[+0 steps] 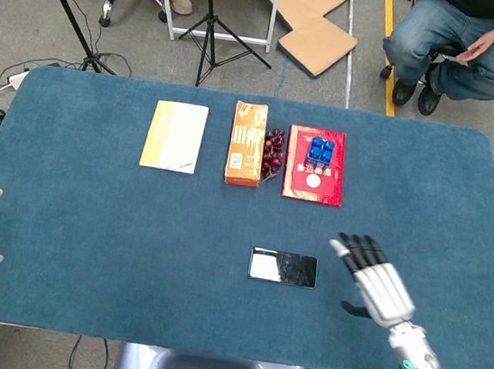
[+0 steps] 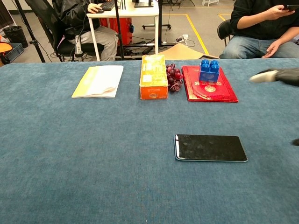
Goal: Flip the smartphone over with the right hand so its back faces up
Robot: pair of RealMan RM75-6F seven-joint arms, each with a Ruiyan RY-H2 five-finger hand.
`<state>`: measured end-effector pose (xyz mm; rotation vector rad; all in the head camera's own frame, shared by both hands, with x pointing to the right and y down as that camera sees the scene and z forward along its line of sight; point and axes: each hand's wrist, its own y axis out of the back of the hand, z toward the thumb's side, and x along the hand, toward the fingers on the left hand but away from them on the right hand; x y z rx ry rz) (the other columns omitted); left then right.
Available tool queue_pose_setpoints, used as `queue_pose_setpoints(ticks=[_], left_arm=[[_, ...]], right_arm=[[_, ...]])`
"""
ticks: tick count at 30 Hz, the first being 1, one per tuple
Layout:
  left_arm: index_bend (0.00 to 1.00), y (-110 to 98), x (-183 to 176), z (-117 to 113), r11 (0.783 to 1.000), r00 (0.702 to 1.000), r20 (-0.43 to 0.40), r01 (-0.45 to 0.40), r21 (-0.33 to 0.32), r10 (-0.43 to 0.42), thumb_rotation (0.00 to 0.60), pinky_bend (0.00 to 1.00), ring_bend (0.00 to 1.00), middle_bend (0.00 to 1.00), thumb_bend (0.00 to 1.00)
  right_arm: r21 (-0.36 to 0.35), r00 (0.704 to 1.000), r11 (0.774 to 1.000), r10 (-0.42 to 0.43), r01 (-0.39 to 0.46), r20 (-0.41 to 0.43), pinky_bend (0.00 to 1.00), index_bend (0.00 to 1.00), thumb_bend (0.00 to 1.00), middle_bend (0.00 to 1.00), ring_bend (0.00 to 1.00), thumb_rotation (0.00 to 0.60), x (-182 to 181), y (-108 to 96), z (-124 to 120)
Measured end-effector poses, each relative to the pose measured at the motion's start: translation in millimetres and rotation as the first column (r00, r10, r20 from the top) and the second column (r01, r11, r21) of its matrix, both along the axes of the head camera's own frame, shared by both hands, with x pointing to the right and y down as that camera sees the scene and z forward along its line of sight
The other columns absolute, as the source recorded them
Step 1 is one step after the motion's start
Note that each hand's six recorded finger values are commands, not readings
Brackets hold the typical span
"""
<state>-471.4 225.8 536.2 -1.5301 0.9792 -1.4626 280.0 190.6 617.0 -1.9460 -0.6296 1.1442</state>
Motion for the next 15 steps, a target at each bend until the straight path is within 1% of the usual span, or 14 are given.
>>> queue_pose_setpoints(ticks=[2, 5, 9, 11, 15], left_arm=[[0.00, -1, 0, 2, 1.000, 1.000, 0.006, 0.004, -0.003, -0.004, 0.600, 0.00, 0.00, 0.00, 0.00], [0.00, -1, 0, 4, 1.000, 1.000, 0.013, 0.006, -0.006, -0.006, 0.600, 0.00, 0.00, 0.00, 0.00], [0.00, -2, -2, 9, 1.000, 1.000, 0.023, 0.010, -0.018, -0.010, 0.600, 0.00, 0.00, 0.00, 0.00], [0.00, -3, -4, 11, 1.000, 0.999, 0.029, 0.015, -0.022, -0.015, 0.600, 0.00, 0.00, 0.00, 0.00], [0.00, -4, -6, 14, 0.999, 0.999, 0.030, 0.025, -0.031, -0.024, 0.600, 0.00, 0.00, 0.00, 0.00]], right_arm=[[-0.044, 0.998, 0.997, -0.063, 0.064, 0.031, 0.00, 0.05, 0.12, 0.07, 0.00, 0.600, -29, -4, 14], [-0.078, 0.989, 0.987, -0.139, 0.142, 0.049, 0.00, 0.06, 0.14, 0.09, 0.00, 0.600, -64, -6, 31], [-0.084, 0.979, 0.976, -0.201, 0.202, 0.016, 0.01, 0.08, 0.15, 0.13, 0.02, 0.600, -86, -5, 50], [-0.096, 0.975, 0.971, -0.220, 0.219, -0.001, 0.01, 0.08, 0.16, 0.13, 0.02, 0.600, -96, -3, 61], [-0.100, 0.970, 0.966, -0.243, 0.239, -0.029, 0.01, 0.09, 0.20, 0.13, 0.02, 0.600, -108, 0, 74]])
